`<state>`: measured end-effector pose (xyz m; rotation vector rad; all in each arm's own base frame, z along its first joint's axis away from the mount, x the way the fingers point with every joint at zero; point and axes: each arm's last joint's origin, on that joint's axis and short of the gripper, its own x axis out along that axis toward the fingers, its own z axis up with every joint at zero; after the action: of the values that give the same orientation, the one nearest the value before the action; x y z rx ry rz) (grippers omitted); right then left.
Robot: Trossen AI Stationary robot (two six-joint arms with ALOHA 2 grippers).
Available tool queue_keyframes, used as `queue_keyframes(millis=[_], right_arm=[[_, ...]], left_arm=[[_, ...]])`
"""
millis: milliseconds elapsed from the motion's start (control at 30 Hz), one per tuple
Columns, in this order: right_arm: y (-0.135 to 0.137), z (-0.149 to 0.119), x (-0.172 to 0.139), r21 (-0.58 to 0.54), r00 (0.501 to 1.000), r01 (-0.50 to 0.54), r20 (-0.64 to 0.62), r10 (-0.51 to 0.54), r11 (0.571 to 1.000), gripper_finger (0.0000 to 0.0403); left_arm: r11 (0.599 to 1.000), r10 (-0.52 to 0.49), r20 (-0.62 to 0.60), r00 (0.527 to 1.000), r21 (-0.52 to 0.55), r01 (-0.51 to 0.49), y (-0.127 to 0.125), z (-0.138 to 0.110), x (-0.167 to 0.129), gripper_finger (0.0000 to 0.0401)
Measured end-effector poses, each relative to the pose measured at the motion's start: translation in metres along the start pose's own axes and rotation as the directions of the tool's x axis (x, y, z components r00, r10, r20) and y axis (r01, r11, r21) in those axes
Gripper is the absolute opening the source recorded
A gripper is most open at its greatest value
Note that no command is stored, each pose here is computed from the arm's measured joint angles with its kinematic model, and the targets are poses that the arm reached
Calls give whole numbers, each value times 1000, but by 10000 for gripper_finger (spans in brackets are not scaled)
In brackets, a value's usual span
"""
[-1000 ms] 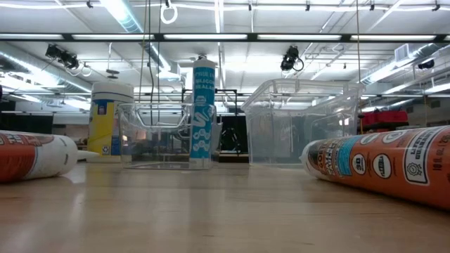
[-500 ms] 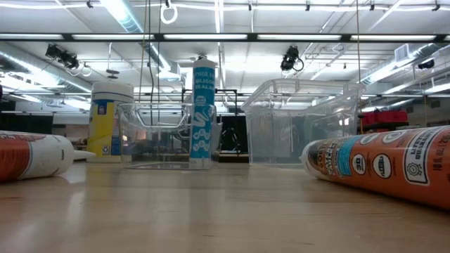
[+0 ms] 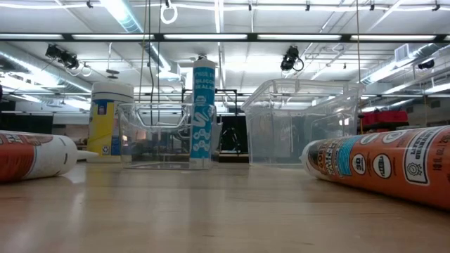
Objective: Pick & place silicon tubes, Sealant and Lysol wipes
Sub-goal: Put the blue sealant into the left transparent bin
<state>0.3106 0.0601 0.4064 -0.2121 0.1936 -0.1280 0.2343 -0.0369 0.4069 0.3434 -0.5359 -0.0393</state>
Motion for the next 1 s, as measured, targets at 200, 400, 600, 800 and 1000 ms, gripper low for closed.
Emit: queue_keyframes(millis=[200,400,600,800,1000], right_arm=[[-2,-6,1,1,998,7,-62,-7,1000,297],[-3,-9,1,-12,996,19,-86,-20,1000,279],[-3,-14,0,-24,989,32,-142,-35,999,278],[-8,-15,1,-40,984,90,-151,-95,995,279],[-13,-20,1,-58,974,100,-198,-109,993,279]], left_arm=[[999,49,-50,998,20,-48,0,-3,0,222],[996,80,-83,993,36,-77,2,-6,0,222],[990,137,-129,982,57,-130,3,-7,-2,222],[985,165,-138,977,80,-155,4,-7,-2,222],[977,204,-155,967,97,-190,6,-7,-2,222]])
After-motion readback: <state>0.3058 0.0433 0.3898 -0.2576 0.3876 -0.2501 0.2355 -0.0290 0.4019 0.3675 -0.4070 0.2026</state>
